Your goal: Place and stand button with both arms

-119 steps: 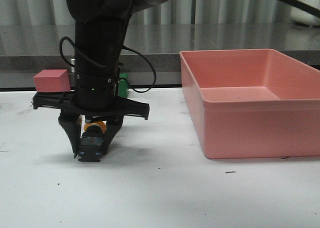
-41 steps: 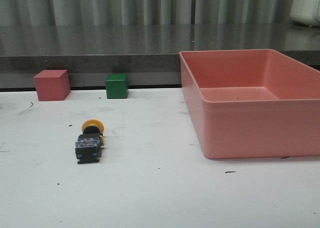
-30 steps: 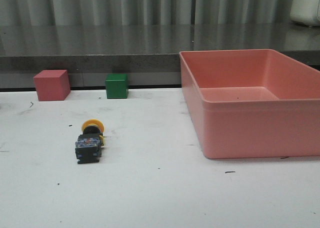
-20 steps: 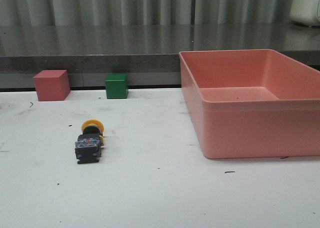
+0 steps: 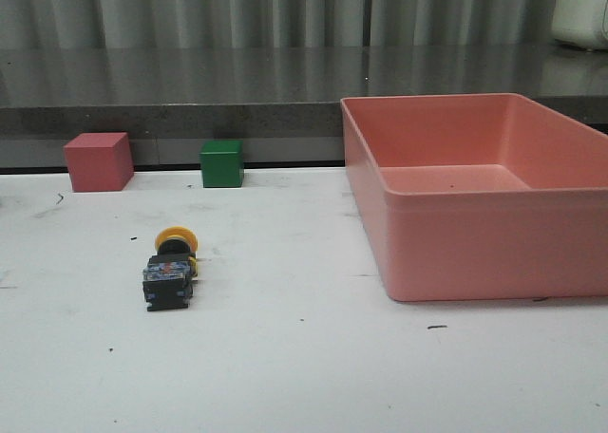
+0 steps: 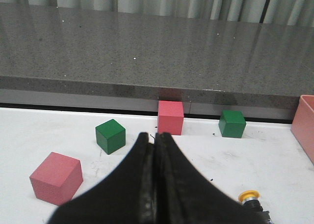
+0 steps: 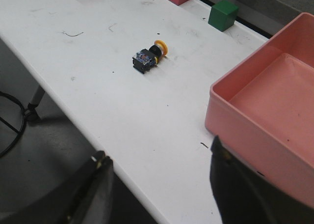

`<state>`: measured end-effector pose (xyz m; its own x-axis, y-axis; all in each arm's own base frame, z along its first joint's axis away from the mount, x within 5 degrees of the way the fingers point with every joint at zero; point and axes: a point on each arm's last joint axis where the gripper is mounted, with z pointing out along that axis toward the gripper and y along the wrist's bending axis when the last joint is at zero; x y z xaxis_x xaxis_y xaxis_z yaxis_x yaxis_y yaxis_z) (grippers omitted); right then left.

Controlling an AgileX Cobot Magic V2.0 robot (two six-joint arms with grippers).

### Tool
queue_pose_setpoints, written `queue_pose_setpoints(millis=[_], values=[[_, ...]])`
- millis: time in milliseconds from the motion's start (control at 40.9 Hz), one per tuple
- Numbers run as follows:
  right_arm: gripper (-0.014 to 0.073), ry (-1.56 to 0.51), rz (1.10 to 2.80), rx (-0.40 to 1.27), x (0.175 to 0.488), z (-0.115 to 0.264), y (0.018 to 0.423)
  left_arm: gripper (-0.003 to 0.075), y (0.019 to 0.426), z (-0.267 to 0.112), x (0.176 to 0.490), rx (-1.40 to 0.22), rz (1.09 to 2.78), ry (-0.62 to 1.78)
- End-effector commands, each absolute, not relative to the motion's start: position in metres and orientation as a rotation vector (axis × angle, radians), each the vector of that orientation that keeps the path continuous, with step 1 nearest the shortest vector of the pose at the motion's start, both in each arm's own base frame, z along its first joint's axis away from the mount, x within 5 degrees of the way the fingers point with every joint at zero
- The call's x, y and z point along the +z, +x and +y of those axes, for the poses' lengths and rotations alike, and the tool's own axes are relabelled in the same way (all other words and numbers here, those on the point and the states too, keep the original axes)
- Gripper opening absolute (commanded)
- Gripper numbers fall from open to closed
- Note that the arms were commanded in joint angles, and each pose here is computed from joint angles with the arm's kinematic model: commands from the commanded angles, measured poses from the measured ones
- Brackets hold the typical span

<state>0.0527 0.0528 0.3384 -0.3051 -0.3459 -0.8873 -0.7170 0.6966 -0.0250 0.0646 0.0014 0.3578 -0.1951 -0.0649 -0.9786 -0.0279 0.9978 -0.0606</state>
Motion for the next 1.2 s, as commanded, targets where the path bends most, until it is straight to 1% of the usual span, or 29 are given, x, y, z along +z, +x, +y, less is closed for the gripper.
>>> queue_pose_setpoints(millis=[0,342,464,611,635,709,758,831,929,977,1026,1173], values=[[0.0455,-0.797,1.822,0.483,0.352,0.054,0.054,-0.0020,0.067,0.001,0.373,-0.047,1.673,-0.063],[0.0455,-0.797,1.822,0.483,0.352,0.054,0.054,-0.0020,0.070,0.001,0.373,-0.045,1.680,-0.063],[0.0455,-0.797,1.822,0.483,0.352,0.054,0.054,-0.0020,0.079,0.001,0.376,-0.037,1.726,-0.063],[0.0455,-0.797,1.822,0.483,0.352,0.054,0.054,-0.0010,0.097,0.002,0.381,-0.020,1.829,-0.064],[0.0455,-0.797,1.822,0.483,0.352,0.054,0.054,0.0002,0.099,0.002,0.383,-0.015,1.838,-0.062],[0.0455,-0.797,1.822,0.483,0.352,0.054,0.054,0.0076,0.109,0.002,0.385,-0.011,1.873,-0.063],[0.0455,-0.797,1.822,0.483,0.352,0.054,0.054,0.0149,0.116,0.002,0.386,-0.009,1.891,-0.061],[0.0455,-0.797,1.822,0.483,0.352,0.054,0.054,0.0280,0.127,0.002,0.387,-0.007,1.924,-0.062],[0.0455,-0.797,1.822,0.483,0.352,0.054,0.054,0.0419,0.142,0.002,0.384,-0.005,1.987,-0.064],[0.0455,-0.797,1.822,0.483,0.352,0.054,0.054,0.0460,0.150,0.002,0.383,-0.002,2.033,-0.066],[0.0455,-0.797,1.822,0.483,0.352,0.054,0.054,0.0480,0.159,0.002,0.381,-0.002,2.083,-0.065],[0.0455,-0.797,1.822,0.483,0.352,0.054,0.054,0.0485,0.186,-0.007,0.374,-0.021,2.186,-0.016]])
